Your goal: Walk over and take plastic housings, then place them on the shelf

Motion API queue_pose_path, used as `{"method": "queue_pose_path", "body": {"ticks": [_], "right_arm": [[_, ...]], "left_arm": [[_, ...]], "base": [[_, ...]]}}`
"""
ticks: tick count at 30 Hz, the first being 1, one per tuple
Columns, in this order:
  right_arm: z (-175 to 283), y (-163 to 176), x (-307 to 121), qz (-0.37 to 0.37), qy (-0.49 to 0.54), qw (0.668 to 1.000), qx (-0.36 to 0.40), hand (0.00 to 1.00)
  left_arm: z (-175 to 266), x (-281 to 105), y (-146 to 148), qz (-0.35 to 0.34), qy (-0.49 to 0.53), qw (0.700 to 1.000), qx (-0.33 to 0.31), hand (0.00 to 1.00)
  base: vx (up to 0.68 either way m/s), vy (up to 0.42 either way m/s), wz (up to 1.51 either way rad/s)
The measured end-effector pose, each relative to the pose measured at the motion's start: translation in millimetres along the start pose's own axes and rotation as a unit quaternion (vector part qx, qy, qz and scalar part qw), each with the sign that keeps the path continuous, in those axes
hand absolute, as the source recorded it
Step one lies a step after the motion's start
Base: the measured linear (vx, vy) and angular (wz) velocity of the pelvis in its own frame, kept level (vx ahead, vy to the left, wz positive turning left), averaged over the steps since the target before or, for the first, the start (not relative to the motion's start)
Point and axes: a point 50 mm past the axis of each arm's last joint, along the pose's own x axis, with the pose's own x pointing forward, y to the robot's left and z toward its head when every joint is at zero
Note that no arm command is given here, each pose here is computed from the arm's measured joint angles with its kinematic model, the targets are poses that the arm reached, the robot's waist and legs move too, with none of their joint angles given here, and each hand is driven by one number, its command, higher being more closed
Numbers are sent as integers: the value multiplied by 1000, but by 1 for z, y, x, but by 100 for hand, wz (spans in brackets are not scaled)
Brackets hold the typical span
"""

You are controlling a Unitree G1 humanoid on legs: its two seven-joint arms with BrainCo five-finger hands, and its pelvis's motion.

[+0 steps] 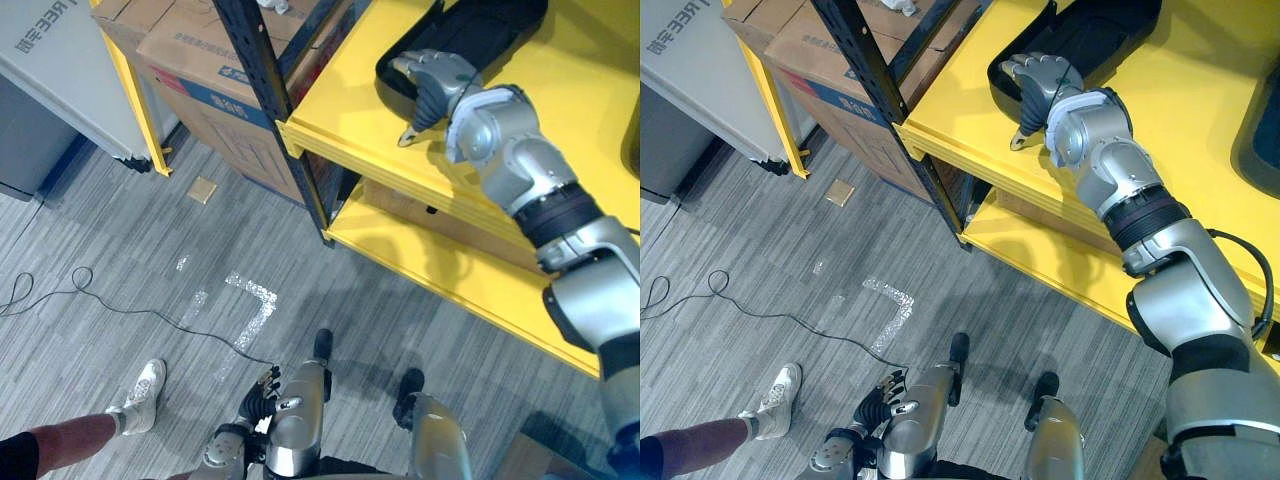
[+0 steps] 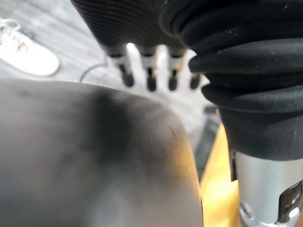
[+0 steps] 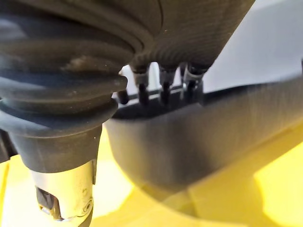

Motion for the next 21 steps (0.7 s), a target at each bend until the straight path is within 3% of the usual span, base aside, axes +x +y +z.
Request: {"method": "queue_pose_path", "body": {"ticks": [6,12,14,18,21], "right_arm": [[-15,-1,0,-17,45,999,-16,0],[-54,-60,-19,-249,123,958,77,0],[-48,-83,-29,-324,94,936,97,0],[-20,-102,-51,-397,3,910,122,0],[-8,-86,-56,-375,-32,916,142,0]], "left_arm": [[0,-1,2,3,-3,1000,-1,0],[0,-2,2,6,-13,1000,-1,0],[-2,-4,4,8,-10,1000,-1,0],[-7,-7,9,14,-2,1000,2,0],[-9,-9,11,16,3,1000,5,0]], "base": [[5,-1,0],[17,0,-6],[23,13,-9],[41,15,-17],[36,16,-7]]}}
